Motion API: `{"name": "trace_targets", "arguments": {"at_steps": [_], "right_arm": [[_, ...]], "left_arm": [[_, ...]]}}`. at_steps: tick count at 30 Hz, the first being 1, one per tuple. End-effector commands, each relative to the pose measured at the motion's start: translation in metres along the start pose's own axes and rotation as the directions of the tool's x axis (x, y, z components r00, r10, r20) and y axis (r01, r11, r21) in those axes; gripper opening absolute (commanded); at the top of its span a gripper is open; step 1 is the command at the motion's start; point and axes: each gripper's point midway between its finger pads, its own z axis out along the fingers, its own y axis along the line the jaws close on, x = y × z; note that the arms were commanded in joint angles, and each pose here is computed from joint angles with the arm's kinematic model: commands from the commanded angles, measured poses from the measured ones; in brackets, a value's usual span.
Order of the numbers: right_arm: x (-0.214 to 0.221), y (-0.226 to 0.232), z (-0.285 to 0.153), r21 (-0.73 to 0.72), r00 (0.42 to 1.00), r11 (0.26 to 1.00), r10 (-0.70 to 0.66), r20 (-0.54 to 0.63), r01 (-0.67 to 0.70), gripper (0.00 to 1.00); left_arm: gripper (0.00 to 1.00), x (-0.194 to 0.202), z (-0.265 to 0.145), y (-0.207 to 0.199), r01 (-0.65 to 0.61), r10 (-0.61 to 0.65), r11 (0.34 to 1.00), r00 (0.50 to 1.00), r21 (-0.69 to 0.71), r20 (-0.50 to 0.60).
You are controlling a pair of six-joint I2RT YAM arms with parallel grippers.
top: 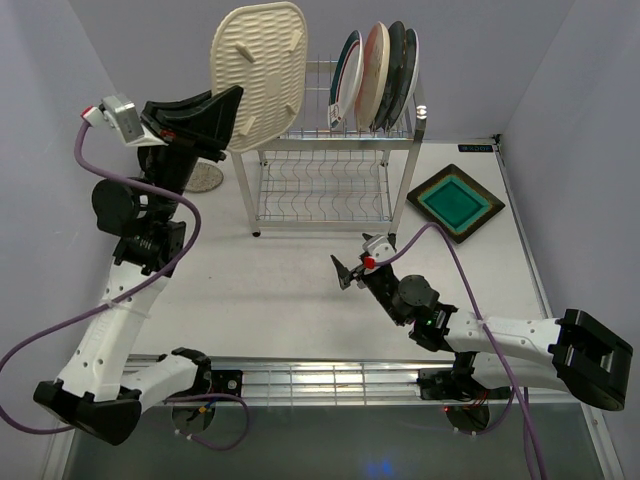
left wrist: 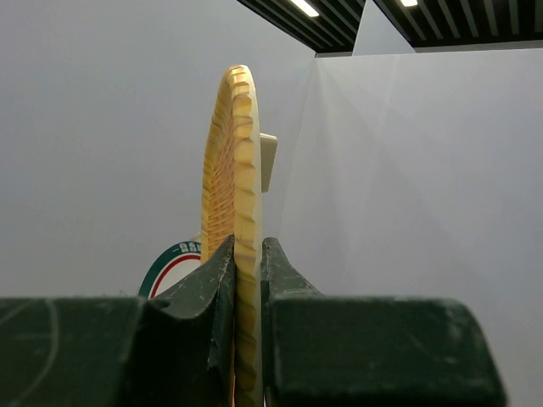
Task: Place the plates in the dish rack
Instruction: Insert the plate into the dish rack.
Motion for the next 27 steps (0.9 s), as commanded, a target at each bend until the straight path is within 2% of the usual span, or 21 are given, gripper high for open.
{"name": "trace_targets", "arguments": {"at_steps": [1,6,10,14,27], "right_arm": [[-0.024,-0.008,0.001,0.03,0.996,0.998,0.049,0.069,-0.051,0.9],[-0.024,-0.008,0.0,0.027,0.996,0.998,0.057,0.073,-0.059,0.9],[-0.023,-0.006,0.0,0.02,0.996,0.998,0.064,0.069,-0.065,0.9],[-0.024,-0.007,0.0,0.021,0.995,0.997,0.068,0.069,-0.07,0.9],[-0.02,-0.003,0.002,0.009,0.996,0.997,0.075,0.057,-0.076,0.9]], "left_arm": [[0.0,-0.033,0.016,-0.018,-0.092,0.09,0.996,0.985,0.005,0.145],[0.0,-0.026,0.036,-0.028,-0.093,0.099,0.995,0.977,-0.04,0.187],[0.0,-0.024,0.05,-0.014,-0.091,0.118,0.986,0.972,-0.138,0.203],[0.0,-0.004,0.063,-0.001,-0.114,0.15,0.974,0.973,-0.197,0.178],[0.0,0.031,0.091,0.003,-0.116,0.16,0.955,0.976,-0.272,0.148]]}}
